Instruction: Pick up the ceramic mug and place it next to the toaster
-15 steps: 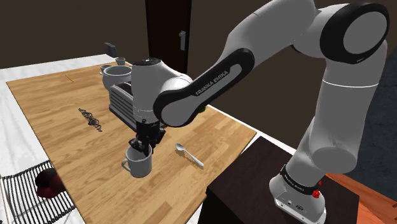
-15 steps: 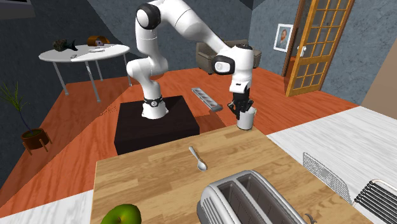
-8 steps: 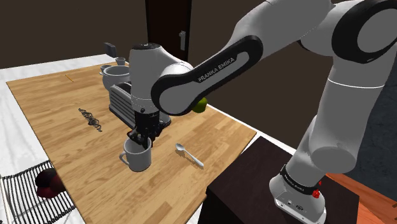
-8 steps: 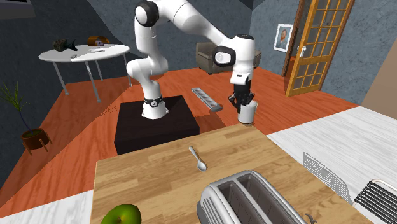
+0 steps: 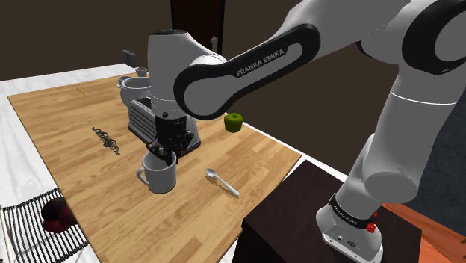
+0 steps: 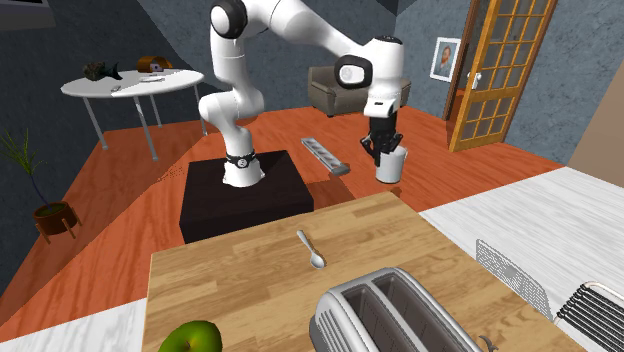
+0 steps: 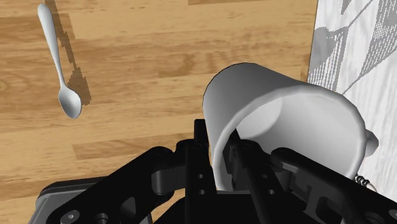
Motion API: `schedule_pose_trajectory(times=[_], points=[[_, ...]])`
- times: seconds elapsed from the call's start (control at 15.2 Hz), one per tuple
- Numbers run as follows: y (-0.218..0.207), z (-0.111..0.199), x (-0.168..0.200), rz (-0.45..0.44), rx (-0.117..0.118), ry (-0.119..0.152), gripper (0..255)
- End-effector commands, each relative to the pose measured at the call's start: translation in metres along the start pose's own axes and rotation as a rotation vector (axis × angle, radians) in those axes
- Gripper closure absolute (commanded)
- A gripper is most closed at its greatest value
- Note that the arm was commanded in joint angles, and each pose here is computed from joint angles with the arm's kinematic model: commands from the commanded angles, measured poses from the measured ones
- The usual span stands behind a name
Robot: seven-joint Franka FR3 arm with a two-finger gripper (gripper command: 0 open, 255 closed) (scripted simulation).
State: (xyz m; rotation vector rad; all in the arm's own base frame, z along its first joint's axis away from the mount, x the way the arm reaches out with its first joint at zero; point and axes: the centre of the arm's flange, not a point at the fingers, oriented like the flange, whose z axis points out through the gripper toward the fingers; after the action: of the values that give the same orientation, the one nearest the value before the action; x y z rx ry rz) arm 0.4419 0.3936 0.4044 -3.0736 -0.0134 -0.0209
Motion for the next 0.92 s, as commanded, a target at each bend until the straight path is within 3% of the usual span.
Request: schedule_pose_trajectory(times=[0.0,0.86], points=[[0.000,-0.011,0.001,0.000,0.000,0.000,255],[0.007,-0.070,0.009,0.000,0.000,0.000,255]])
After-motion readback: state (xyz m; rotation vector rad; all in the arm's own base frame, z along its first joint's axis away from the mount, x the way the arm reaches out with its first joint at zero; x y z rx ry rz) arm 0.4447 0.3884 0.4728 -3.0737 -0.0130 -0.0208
